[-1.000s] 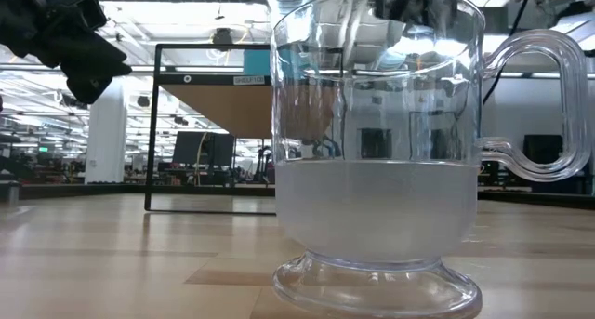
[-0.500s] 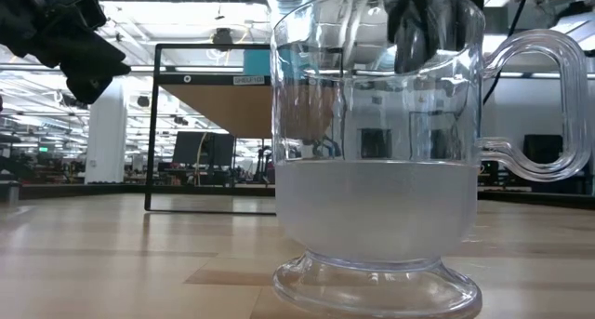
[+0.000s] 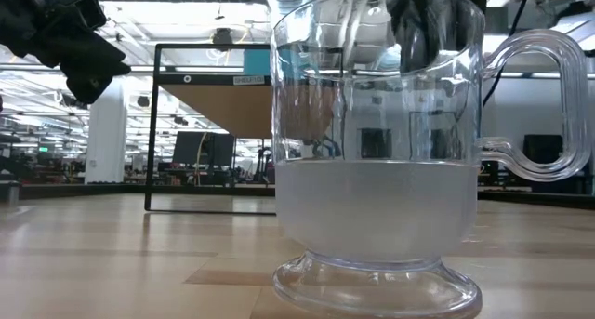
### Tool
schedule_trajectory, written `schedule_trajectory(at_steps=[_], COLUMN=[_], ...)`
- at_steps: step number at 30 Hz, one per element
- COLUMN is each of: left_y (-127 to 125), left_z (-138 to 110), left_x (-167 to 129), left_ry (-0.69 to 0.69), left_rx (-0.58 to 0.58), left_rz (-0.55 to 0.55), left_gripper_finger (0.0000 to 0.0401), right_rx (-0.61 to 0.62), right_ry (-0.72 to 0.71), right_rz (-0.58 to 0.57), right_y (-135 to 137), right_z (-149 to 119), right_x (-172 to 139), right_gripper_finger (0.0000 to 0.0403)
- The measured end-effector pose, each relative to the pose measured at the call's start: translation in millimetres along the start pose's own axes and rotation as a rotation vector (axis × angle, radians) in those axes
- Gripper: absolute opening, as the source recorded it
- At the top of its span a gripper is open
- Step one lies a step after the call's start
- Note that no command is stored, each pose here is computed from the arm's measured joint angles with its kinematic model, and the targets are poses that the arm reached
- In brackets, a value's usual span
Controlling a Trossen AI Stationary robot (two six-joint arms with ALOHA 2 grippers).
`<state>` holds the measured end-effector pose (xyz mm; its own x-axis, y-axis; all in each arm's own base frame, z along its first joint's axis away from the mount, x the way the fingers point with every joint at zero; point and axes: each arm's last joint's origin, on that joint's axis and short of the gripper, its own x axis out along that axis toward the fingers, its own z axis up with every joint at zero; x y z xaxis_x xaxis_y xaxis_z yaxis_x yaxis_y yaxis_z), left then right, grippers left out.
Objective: Stack small to large cups/mugs on shelf
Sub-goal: Put the transparent mug on the shelf
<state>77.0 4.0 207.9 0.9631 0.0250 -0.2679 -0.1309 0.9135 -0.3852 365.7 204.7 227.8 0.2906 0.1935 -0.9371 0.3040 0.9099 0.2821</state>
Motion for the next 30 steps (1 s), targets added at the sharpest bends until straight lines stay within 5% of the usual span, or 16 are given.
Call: schedule_trajectory(at_steps=[30], left_y=[0.0], left_z=[0.1], left_x=[-0.1], left_ry=[-0.001], left_rx=[-0.003], left_rz=[0.001], left_gripper_finger=[0.009], right_rx=[0.01], right_ry=[-0.011], right_rz=[0.065], right_y=[5.3], right_z=[1.2], right_x=[0.9], right_gripper_finger=[0.0151])
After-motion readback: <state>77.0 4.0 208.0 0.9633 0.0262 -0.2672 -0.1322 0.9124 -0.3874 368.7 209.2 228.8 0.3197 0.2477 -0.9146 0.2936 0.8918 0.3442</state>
